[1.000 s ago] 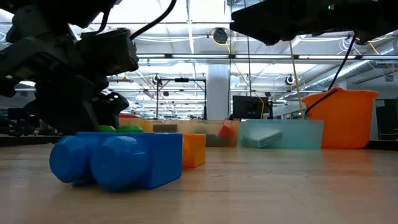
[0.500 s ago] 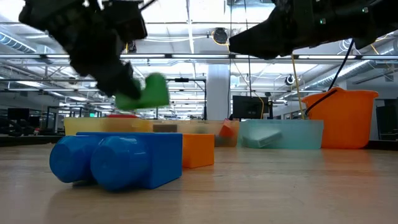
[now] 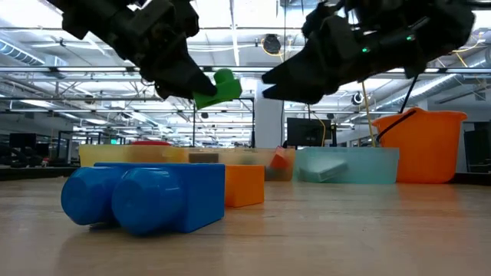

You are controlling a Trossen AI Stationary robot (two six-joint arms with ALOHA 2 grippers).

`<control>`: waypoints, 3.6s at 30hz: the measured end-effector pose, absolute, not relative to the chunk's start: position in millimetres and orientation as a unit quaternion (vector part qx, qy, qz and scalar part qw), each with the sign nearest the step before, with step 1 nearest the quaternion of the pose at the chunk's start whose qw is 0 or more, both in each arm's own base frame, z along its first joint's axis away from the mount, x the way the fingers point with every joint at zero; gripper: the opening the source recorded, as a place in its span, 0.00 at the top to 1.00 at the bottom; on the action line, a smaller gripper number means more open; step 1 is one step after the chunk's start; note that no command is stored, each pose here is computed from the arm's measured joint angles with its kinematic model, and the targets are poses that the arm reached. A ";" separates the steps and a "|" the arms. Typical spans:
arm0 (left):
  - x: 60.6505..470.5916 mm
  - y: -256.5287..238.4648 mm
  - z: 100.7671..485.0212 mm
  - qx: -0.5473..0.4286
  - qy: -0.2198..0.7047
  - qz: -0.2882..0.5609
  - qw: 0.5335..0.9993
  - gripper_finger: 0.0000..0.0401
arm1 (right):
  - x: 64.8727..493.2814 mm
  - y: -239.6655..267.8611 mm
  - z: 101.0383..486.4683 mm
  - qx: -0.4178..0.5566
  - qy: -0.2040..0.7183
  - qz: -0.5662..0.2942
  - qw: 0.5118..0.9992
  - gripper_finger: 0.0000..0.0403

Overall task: Pick & Place Toys
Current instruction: Put the green game piece into the orange bin, then put the blue game piece into the orange bin

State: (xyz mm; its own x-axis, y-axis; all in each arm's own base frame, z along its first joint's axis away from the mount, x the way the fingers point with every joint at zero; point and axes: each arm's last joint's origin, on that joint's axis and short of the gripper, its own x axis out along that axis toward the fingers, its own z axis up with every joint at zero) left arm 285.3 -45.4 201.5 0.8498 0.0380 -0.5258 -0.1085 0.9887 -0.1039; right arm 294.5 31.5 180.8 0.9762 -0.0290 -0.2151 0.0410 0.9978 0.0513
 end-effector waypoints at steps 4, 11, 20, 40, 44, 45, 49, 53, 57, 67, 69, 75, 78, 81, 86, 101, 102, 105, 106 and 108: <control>286.2 -37.3 200.8 -0.050 0.276 0.039 0.959 0.67 | 312.4 24.2 180.8 0.019 0.107 0.001 0.994 0.29; 288.0 -25.5 201.2 -0.032 0.276 0.031 0.960 0.67 | 341.1 9.4 174.2 -0.008 0.114 0.041 0.993 0.34; 287.3 -14.6 198.8 -0.021 0.292 0.022 0.956 0.67 | 355.9 -3.5 175.3 -0.019 0.100 0.045 0.994 0.45; 290.6 -8.4 202.6 -0.019 0.263 0.041 0.964 0.53 | 354.1 -8.7 170.3 -0.001 0.130 0.038 0.991 0.75; 288.6 -6.6 208.4 -0.034 0.249 0.054 0.966 0.38 | 352.2 -8.8 173.6 0.026 0.135 0.034 0.990 0.76; 289.8 -5.9 215.0 -0.038 0.224 0.060 0.972 0.36 | 350.3 -9.9 175.3 0.029 0.143 0.028 0.989 0.76; 284.8 -2.7 232.7 -0.034 0.183 0.073 0.980 0.28 | 342.7 -17.7 185.7 0.026 0.160 -0.018 0.987 0.76; 276.8 -2.1 253.5 0.003 0.131 0.077 0.988 0.24 | 334.1 -30.7 205.4 0.019 0.145 -0.077 0.986 0.76; 271.6 -1.3 265.3 0.024 0.104 0.079 0.991 0.22 | 326.1 -51.7 212.1 0.001 0.146 -0.161 0.976 0.76; 273.7 -1.6 256.4 -0.022 0.128 0.084 0.988 0.22 | 310.6 -113.5 186.3 0.020 0.212 -0.274 0.938 0.69; 275.1 -1.7 253.1 -0.021 0.137 0.084 0.987 0.22 | 312.8 -120.3 183.3 0.018 0.204 -0.282 0.937 0.67; 277.9 -1.8 247.6 -0.026 0.148 0.085 0.985 0.22 | 309.4 -126.5 177.8 0.039 0.216 -0.293 0.931 0.59; 277.9 -1.8 247.5 -0.027 0.149 0.085 0.985 0.22 | 305.8 -123.4 182.0 0.060 0.228 -0.261 0.936 0.53; 277.8 -1.9 247.5 -0.030 0.149 0.085 0.985 0.22 | 303.1 -122.6 188.6 0.066 0.223 -0.249 0.940 0.45; 276.4 -7.0 235.3 -0.059 0.203 0.058 0.976 0.22 | 301.6 -107.0 199.7 0.059 0.226 -0.228 0.945 0.35; 277.0 -74.3 163.6 -0.083 0.399 -0.013 0.913 0.22 | 297.5 -43.9 233.1 0.003 0.208 -0.130 0.970 0.36; 278.6 -77.5 160.3 -0.082 0.398 -0.004 0.914 0.22 | 296.8 -42.3 234.3 0.001 0.207 -0.127 0.970 0.36; 280.7 -82.1 147.6 -0.068 0.401 0.040 0.913 0.22 | 296.2 -41.6 236.4 0.001 0.203 -0.126 0.971 0.36; 282.0 -83.6 144.4 -0.065 0.398 0.048 0.914 0.22 | 296.1 -41.9 236.2 0.002 0.203 -0.127 0.971 0.37; 283.6 -85.9 139.1 -0.062 0.397 0.057 0.914 0.22 | 295.7 -42.1 234.8 0.006 0.209 -0.129 0.969 0.37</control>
